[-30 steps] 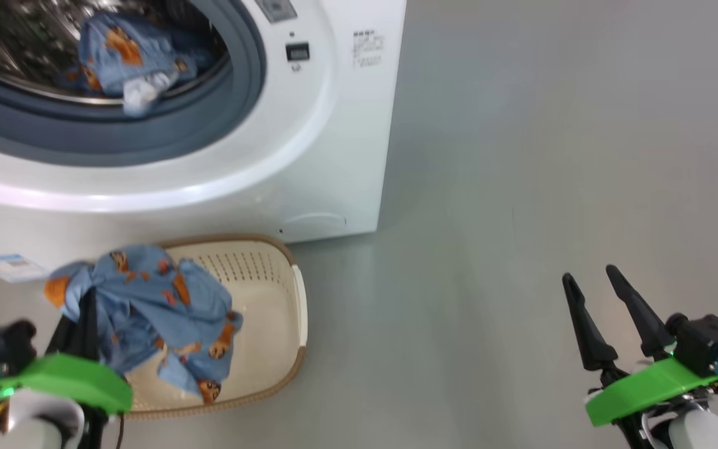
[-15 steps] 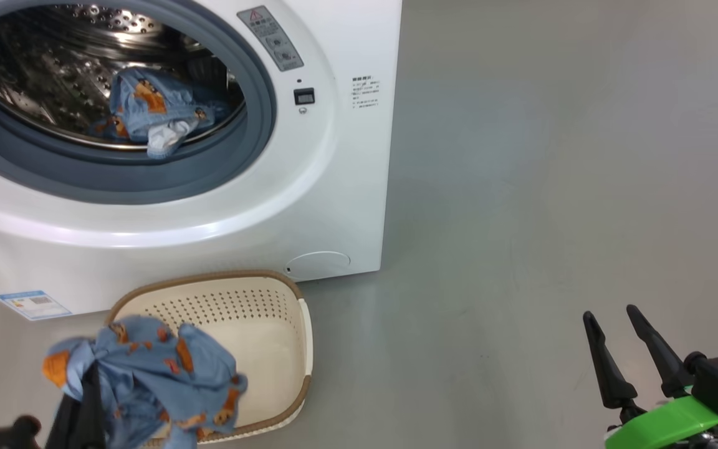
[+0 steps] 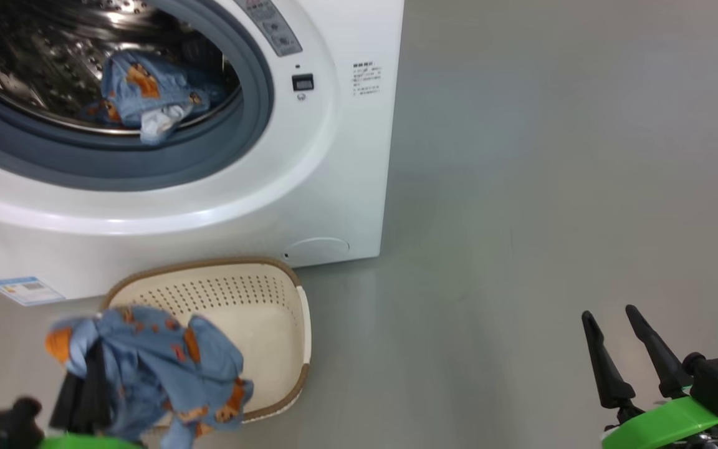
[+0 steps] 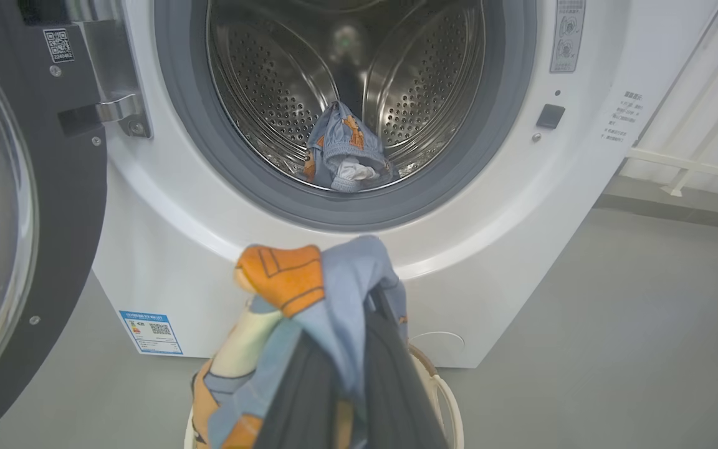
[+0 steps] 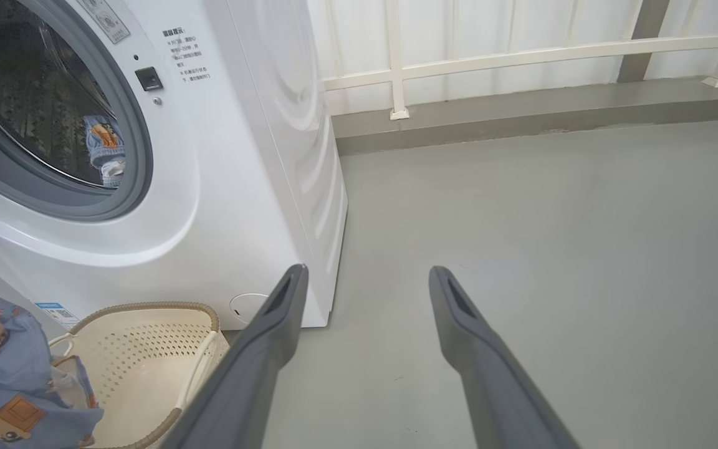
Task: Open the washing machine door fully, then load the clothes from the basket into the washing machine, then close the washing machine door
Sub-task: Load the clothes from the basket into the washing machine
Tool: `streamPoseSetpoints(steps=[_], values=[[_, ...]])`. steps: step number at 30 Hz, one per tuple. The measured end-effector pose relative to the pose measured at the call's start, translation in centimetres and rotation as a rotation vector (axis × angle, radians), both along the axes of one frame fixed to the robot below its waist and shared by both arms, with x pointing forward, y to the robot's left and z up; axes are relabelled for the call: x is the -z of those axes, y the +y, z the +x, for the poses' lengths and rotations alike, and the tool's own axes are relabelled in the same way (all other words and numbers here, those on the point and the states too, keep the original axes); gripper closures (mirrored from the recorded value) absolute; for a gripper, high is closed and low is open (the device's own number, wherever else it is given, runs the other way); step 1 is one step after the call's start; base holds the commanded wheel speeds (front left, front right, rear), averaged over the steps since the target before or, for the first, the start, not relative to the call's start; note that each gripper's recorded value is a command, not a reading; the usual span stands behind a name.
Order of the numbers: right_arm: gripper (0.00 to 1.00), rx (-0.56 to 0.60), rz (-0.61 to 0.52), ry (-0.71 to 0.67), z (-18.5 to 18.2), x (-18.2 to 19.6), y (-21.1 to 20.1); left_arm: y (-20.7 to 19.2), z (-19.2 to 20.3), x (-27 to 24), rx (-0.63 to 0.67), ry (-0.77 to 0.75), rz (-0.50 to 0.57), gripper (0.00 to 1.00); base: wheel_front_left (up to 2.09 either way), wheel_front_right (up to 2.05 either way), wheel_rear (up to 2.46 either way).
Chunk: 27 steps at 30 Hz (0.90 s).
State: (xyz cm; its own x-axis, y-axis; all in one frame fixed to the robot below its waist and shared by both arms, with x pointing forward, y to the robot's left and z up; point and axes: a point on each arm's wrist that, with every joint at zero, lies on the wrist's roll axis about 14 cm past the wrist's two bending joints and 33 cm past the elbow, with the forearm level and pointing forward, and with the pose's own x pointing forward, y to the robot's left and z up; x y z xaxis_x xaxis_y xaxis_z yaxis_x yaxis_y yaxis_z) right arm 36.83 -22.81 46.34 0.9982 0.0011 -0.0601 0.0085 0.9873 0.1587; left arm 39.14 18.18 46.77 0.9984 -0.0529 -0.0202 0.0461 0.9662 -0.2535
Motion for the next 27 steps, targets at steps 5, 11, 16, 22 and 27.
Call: streamPoseSetpoints(steps=[5, 11, 16, 22, 27], values=[[0.00, -0.010, 0.017, 0.025, 0.6, 1.0, 0.8, -0.4, 3.3, -1.6, 0.017, -0.065, 0.003, 1.00, 0.00, 0.00, 0.00], [0.00, -0.019, 0.019, 0.029, 2.5, 1.5, 1.1, -0.8, 9.2, -6.4, 0.034, -0.228, 0.008, 1.00, 0.00, 0.00, 0.00], [0.00, -0.028, 0.021, 0.038, 4.0, 2.1, 1.5, -0.4, 14.3, -12.1, 0.018, -0.406, 0.050, 1.00, 0.00, 0.00, 0.00], [0.00, -0.039, 0.037, 0.053, 5.5, 3.2, 2.3, 0.2, 19.8, -11.5, -0.013, -0.384, 0.060, 1.00, 0.00, 0.00, 0.00], [0.00, -0.033, 0.039, 0.078, 5.6, 4.1, 2.3, -0.1, 23.1, -7.5, -0.011, -0.268, 0.070, 1.00, 0.00, 0.00, 0.00]])
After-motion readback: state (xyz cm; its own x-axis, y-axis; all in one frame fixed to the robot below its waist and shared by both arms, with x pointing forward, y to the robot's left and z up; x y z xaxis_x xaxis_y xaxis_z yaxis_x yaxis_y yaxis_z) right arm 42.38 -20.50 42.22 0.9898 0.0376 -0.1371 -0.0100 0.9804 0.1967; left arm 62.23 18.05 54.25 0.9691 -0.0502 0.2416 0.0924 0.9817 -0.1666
